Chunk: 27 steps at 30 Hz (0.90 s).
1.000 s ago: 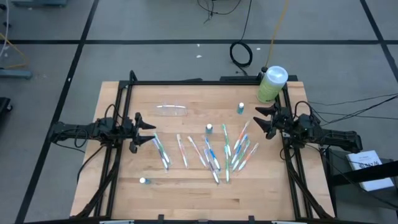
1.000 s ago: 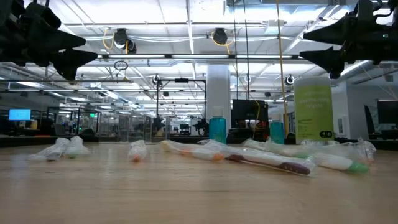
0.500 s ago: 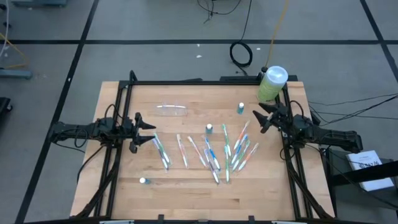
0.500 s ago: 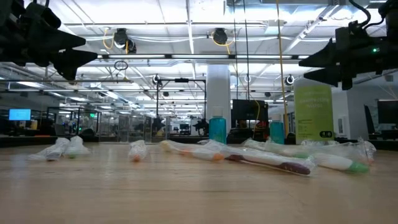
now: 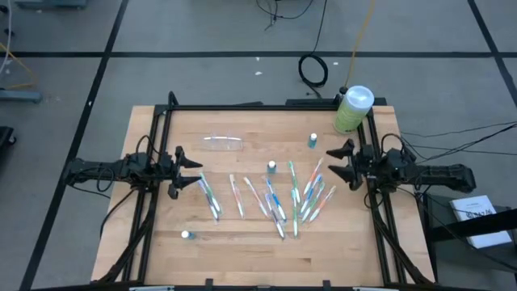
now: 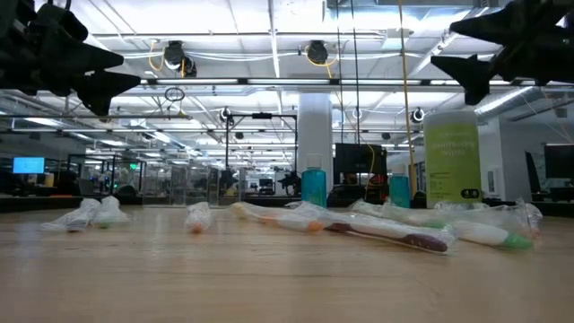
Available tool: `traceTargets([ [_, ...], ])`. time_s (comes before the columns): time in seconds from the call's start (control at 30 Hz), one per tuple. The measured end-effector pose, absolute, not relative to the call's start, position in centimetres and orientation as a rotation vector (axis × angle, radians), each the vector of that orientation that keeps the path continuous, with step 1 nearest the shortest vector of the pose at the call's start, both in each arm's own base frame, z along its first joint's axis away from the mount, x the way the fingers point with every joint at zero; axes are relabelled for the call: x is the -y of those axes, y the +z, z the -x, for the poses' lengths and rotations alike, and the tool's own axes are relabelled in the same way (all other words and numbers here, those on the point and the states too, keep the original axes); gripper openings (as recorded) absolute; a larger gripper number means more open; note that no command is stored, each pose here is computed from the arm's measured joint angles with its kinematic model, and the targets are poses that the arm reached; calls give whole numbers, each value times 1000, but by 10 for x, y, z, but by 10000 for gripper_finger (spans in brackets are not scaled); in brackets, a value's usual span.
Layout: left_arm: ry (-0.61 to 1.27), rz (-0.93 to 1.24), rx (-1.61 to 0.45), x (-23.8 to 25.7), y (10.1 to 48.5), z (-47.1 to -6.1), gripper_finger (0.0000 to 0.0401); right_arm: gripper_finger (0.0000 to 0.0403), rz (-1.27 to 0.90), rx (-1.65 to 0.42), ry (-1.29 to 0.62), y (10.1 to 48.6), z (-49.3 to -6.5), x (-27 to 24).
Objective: Pick & Place toothbrushing station
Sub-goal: Put the orange toothbrush into the transparent organizer
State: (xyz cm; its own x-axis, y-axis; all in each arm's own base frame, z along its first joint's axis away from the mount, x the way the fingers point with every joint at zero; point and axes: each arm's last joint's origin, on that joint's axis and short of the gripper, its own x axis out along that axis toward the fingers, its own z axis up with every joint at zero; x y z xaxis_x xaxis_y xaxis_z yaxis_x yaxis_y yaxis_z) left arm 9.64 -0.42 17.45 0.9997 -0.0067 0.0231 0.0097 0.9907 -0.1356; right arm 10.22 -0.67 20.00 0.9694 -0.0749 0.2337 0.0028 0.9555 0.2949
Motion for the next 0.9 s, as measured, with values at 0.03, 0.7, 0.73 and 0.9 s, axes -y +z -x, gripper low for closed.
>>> traceTargets([
  [0.03, -8, 136, 22, 4, 174, -96, 230, 279, -281, 225, -33, 200, -105, 5],
  [0.7, -9, 136, 22, 4, 174, -96, 230, 268, -433, -1022, -223, 203, -133, -35],
  [0.73, -9, 136, 22, 4, 175, -96, 230, 264, -520, -1059, -281, 198, -133, -35],
  [0.9, -9, 136, 22, 4, 175, -96, 230, 254, -806, -1107, -510, 181, -134, -35],
])
